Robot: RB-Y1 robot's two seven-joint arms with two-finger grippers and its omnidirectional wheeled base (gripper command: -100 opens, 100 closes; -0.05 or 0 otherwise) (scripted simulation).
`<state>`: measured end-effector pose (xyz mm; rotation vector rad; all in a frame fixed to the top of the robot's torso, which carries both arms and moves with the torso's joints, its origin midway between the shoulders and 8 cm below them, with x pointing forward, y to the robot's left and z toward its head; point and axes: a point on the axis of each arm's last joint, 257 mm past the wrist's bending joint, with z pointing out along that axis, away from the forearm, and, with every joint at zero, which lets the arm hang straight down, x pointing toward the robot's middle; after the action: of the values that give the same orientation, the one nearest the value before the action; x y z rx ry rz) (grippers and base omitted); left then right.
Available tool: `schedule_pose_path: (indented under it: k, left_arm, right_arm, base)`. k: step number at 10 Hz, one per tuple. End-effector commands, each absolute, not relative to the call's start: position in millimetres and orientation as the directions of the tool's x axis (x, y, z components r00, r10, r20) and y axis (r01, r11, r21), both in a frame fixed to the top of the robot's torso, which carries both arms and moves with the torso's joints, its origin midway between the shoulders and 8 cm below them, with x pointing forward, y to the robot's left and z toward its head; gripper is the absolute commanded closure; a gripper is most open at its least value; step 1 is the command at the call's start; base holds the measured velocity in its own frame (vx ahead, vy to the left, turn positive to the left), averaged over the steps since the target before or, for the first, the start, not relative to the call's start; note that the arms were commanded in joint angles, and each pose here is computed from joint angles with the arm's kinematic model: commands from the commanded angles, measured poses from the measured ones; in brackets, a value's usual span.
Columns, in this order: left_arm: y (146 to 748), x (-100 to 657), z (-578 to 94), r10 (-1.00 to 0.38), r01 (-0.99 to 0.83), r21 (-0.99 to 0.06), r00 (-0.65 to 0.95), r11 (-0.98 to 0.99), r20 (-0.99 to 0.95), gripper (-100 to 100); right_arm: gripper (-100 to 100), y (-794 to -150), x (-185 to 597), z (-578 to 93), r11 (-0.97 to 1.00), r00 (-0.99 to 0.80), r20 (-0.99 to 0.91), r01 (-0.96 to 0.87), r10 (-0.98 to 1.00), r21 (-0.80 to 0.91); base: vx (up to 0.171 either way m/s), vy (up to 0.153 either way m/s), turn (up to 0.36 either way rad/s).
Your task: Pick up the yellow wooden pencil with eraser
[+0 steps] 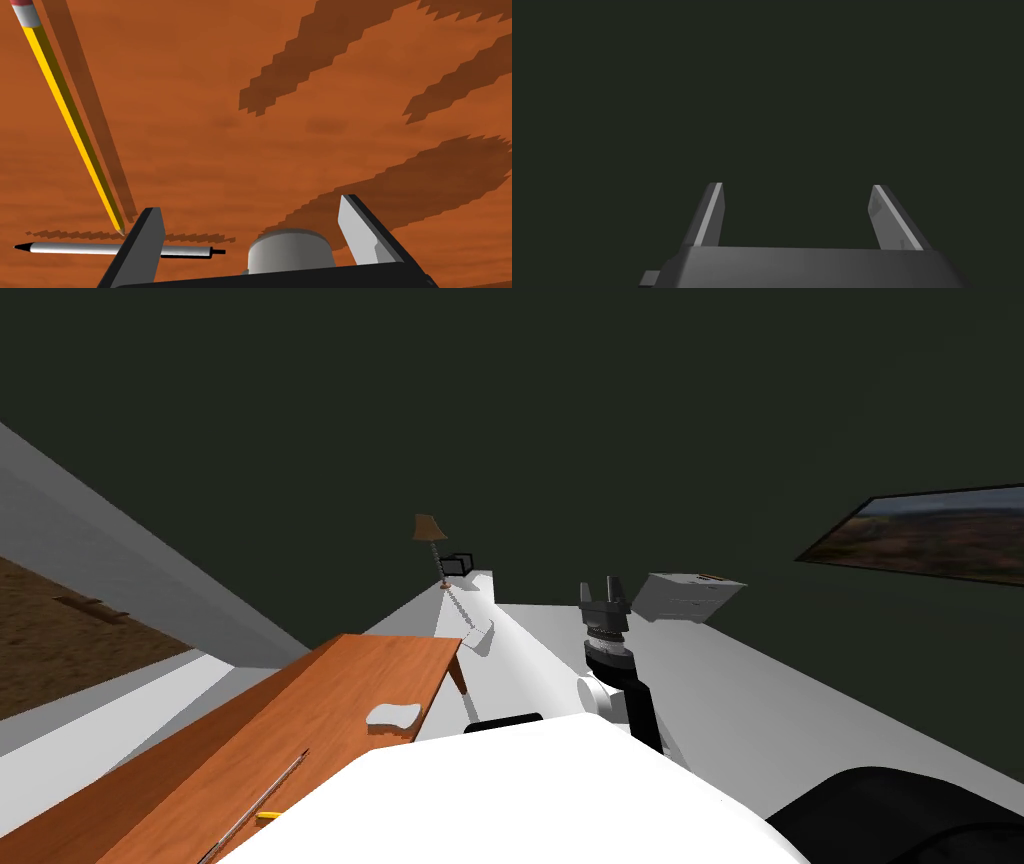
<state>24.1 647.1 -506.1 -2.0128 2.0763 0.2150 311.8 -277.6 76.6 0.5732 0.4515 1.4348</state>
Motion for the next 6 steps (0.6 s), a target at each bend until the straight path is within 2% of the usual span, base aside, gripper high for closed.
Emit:
schedule_pose_path:
  k: [1,4,6]
  left_arm:
    - [644,13,-510,-0.97,-0.999,-0.043,-0.009,0.02,-0.244,-100]
    - [637,-3,-514,-0.984,-1.0,-0.017,0.026,-0.023,-0.179,-100]
    - [627,-12,-517,-0.991,-0.998,-0.003,0.057,-0.057,-0.12,-100]
  right_arm:
    - [0,-278,312,77,0.043,0.093,0.049,-0.787,0.994,0.616]
    - [0,-278,312,77,0.043,0.093,0.049,-0.787,0.994,0.616]
    - [0,-278,312,77,0.043,0.093,0.049,-0.787,0.994,0.616]
  base:
    - [0.019,0.037,-0.113]
    - [0.005,0.026,-0.186]
    - [-0.002,0.05,-0.378]
